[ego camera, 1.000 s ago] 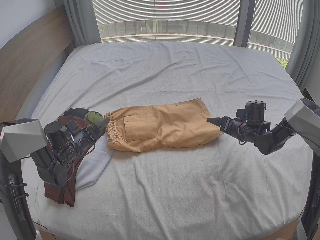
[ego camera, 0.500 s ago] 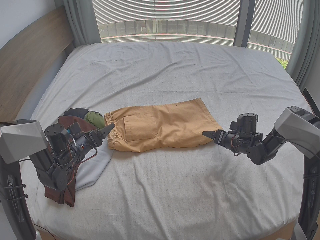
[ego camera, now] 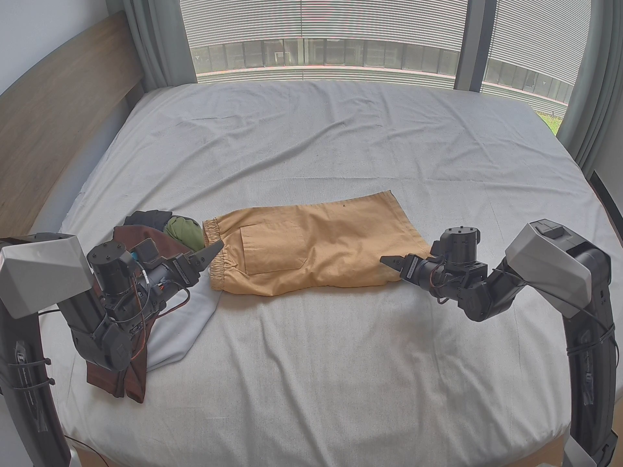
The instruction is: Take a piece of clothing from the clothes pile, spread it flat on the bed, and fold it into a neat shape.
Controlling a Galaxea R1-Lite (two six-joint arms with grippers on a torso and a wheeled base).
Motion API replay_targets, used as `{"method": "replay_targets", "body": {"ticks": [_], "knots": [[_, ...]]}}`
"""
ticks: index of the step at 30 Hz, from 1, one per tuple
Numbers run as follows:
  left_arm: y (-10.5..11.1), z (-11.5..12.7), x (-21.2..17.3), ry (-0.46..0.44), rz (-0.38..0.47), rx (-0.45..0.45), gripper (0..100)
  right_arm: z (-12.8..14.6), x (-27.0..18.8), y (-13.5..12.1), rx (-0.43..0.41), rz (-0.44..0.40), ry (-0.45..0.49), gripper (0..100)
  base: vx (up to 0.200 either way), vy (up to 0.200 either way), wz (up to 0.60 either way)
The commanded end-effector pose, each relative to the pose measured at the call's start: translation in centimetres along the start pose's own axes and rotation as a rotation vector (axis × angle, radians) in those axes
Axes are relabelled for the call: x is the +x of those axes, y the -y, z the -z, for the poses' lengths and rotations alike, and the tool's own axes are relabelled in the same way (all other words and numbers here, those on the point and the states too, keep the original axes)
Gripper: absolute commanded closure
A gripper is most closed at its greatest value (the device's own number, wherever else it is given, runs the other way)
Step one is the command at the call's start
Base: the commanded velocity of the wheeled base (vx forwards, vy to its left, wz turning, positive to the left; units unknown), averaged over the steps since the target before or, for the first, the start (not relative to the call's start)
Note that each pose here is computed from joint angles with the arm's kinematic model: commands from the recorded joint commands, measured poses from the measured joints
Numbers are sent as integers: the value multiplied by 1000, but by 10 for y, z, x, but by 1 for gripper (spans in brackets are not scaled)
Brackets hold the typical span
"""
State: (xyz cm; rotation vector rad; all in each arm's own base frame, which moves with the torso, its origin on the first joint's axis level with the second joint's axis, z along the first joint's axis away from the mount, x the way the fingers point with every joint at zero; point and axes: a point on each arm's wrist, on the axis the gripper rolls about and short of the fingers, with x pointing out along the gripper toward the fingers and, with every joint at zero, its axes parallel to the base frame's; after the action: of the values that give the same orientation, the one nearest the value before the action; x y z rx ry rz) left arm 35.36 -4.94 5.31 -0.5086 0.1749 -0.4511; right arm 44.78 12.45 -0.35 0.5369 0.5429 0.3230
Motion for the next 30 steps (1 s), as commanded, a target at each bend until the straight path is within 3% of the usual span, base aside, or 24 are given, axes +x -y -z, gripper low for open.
{"method": "replay_targets", "body": {"ticks": [1,10,23,30], "knots": [[-1,2,0,-5,-3,-2,0,13,14,0,-2,-5,-20,0,0,0,0],[-2,2,0,-5,-5,-3,0,36,47,-1,-23,-6,-9,0,0,0,0],[-4,3,1,-6,-9,-6,0,23,73,-7,-35,-46,110,0,0,0,0],[-4,3,1,-6,-9,-6,0,22,74,-9,-34,-44,116,0,0,0,0]]}}
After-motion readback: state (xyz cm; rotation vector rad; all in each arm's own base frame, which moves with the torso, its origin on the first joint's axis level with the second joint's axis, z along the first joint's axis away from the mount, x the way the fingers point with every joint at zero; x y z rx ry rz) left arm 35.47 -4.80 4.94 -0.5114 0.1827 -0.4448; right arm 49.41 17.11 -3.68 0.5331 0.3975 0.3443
